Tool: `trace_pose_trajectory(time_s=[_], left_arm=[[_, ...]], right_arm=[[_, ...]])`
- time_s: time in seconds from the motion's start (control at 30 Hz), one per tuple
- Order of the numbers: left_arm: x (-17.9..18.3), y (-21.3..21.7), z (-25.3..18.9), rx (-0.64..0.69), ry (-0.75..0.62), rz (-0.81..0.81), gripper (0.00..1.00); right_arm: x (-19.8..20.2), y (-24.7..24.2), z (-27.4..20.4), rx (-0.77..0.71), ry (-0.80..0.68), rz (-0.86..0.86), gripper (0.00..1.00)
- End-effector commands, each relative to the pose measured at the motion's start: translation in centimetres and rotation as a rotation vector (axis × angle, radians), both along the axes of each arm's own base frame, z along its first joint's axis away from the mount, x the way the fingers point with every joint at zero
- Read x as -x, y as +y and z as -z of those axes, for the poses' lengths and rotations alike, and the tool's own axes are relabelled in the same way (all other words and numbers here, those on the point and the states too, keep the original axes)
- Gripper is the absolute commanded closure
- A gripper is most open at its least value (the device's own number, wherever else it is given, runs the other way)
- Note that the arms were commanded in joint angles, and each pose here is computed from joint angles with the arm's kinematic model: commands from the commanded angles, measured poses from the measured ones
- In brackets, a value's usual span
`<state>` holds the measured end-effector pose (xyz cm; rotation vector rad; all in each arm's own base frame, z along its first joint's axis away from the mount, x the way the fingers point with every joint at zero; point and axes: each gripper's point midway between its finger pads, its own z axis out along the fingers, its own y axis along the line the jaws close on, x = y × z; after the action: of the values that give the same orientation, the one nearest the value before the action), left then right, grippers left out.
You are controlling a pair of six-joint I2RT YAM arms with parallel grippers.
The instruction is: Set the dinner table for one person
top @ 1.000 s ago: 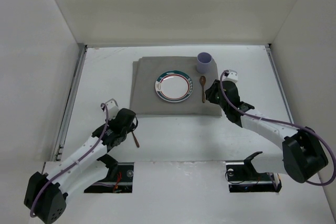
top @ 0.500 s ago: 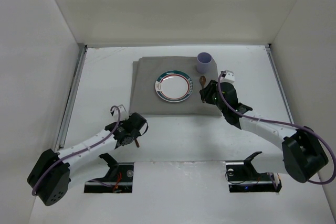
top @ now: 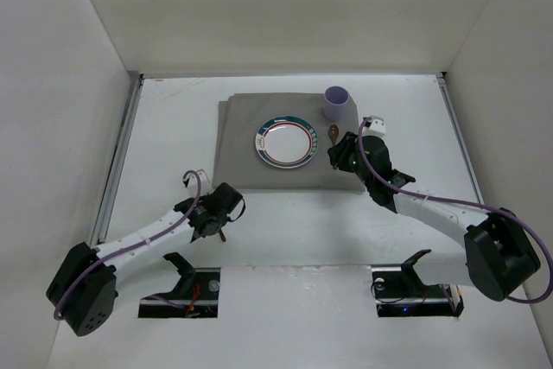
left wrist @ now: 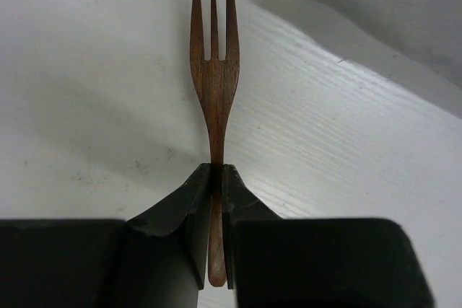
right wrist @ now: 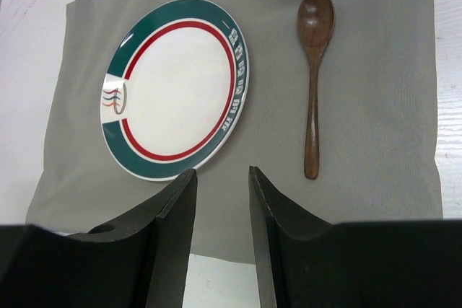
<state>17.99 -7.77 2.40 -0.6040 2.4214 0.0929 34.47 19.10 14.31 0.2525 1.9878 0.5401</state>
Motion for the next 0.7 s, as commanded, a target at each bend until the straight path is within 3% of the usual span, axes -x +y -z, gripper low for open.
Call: trace_pose_trajectory(time_s=[0.0, 0.2, 0.33, 0.47, 0.67], left_arm=[[-2.0, 0.1, -5.0, -0.057, -0.111, 0.049, 0.96], [-9.4, -4.7, -11.3, -0.163, -0.249, 0.262, 0.96], [-15.3, -7.9, -13.1, -0.255, -0.276, 0.382, 0.96], [-20.0, -9.0, -11.8, -0.286, -0.218, 0.437, 0.95], [-23.8, -8.2, -9.1, -0.312, -0.140, 0.450, 0.94]], right_arm=[[-0.4, 0.4, -1.3, -0.038, -0.050, -0.006, 0.59], [-0.6, 0.0, -1.1, -0.049, -0.049, 0.011, 0.59], [-0.6, 0.1, -1.1, -0.052, -0.052, 0.011, 0.59], [-0.6, 0.0, -0.8, -0.052, -0.050, 0.015, 0.59], [-0.6, 0.0, -0.9, -0.052, -0.051, 0.016, 0.59]])
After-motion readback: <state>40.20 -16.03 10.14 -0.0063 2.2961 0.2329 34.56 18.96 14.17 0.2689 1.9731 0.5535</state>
